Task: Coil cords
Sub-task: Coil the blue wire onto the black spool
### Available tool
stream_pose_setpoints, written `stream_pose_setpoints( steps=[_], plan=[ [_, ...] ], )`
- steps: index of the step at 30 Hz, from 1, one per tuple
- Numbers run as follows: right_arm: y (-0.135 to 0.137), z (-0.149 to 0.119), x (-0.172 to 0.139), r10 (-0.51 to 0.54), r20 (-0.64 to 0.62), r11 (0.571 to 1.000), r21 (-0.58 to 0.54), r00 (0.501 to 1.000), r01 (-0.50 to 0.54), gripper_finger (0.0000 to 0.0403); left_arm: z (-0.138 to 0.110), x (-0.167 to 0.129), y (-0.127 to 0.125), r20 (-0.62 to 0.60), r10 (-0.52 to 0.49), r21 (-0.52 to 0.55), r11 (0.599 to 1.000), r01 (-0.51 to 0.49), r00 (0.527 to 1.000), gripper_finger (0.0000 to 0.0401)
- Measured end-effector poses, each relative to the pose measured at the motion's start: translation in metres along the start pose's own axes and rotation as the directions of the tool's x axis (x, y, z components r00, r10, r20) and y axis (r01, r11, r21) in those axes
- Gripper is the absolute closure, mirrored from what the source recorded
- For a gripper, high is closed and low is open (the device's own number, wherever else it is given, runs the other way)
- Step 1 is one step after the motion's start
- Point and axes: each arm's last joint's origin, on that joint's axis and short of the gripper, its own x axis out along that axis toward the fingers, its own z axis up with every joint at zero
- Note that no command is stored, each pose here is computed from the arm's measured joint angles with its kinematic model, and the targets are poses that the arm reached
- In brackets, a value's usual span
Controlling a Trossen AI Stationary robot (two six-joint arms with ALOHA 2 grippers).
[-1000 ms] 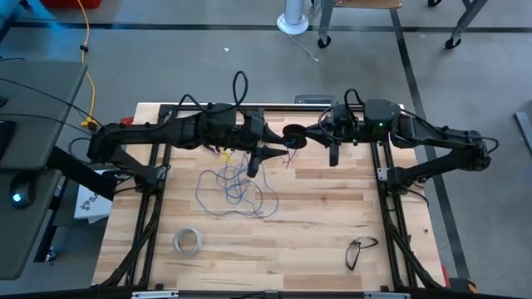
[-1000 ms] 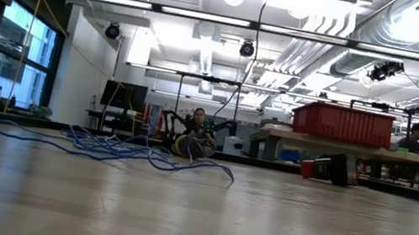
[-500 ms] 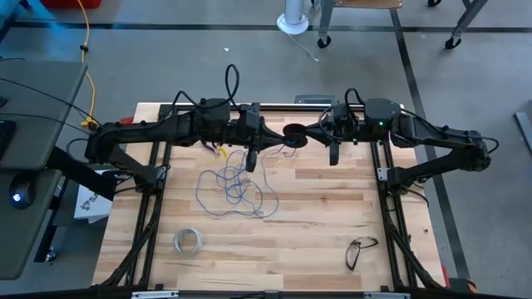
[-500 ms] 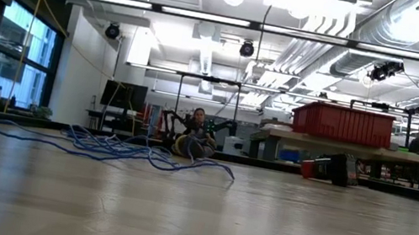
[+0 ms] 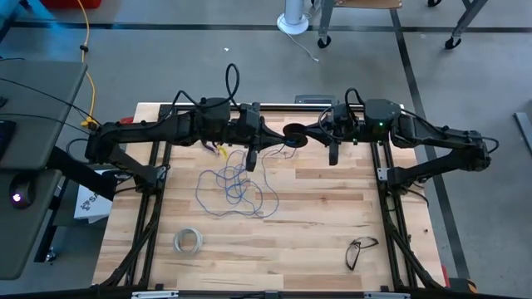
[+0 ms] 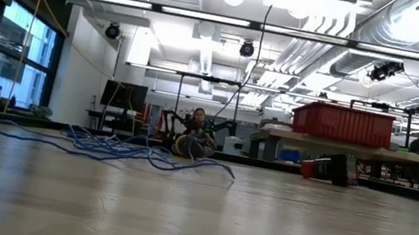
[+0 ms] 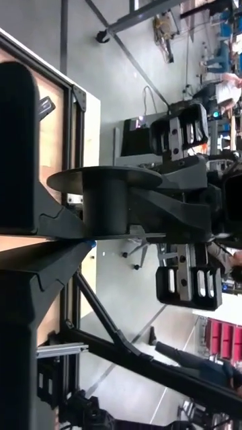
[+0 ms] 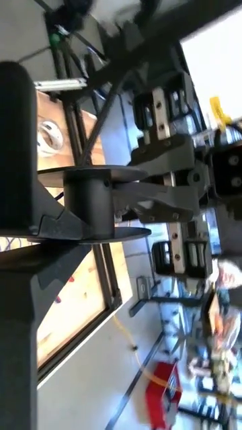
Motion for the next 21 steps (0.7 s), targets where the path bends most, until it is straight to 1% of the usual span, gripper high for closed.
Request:
stream_pose_setpoints(
  steps=[2,4,5,7,9,11,14,16,19,21],
  plan=[
    [-0.001,0.0,-0.001,-0.048,0.003,0.997,0.054,0.999,0.048,0.0394,0.0,0.0,0.002,0.001,0.006,-0.02,1.0,-0.006,1.0,0.0399],
    [-0.003,0.0,-0.007,-0.081,-0.003,0.992,0.092,0.997,0.08,0.0378,0.0,-0.002,0.003,-0.005,0.011,-0.029,1.0,-0.011,1.0,0.04],
    [-0.004,0.002,-0.013,-0.105,-0.015,0.99,0.091,0.994,0.106,0.0367,0.001,-0.005,0.003,-0.008,0.016,-0.03,0.999,-0.016,1.0,0.04],
    [-0.005,0.013,-0.029,-0.186,-0.019,0.981,0.056,0.982,0.187,0.0342,0.005,-0.012,0.005,0.002,0.02,-0.037,0.999,-0.02,1.0,0.04],
    [-0.005,0.026,-0.05,-0.261,-0.044,0.965,0.01,0.964,0.261,0.0317,0.01,-0.018,0.007,0.016,0.029,-0.068,0.997,-0.028,0.999,0.04],
    [-0.003,0.038,-0.07,-0.303,-0.075,0.953,-0.013,0.95,0.303,0.0294,0.016,-0.024,0.01,0.042,0.038,-0.118,0.993,-0.033,0.998,0.04],
    [0.0,0.045,-0.092,-0.279,-0.171,0.959,0.008,0.945,0.285,0.0276,0.035,-0.032,0.01,0.102,0.018,-0.164,0.986,-0.001,0.995,0.04],
    [0.003,0.042,-0.098,-0.217,-0.222,0.973,0.034,0.951,0.23,0.0275,0.051,-0.04,0.009,0.15,0.014,-0.162,0.987,0.011,0.989,0.04],
    [0.009,0.024,-0.091,-0.14,-0.289,0.986,0.046,0.947,0.16,0.028,0.067,-0.05,0.007,0.168,0.005,-0.141,0.99,0.019,0.986,0.04],
    [0.012,0.006,-0.076,-0.113,-0.3,0.991,0.037,0.947,0.13,0.0284,0.074,-0.056,0.005,0.158,0.0,-0.114,0.993,0.018,0.987,0.0401]
  ],
)
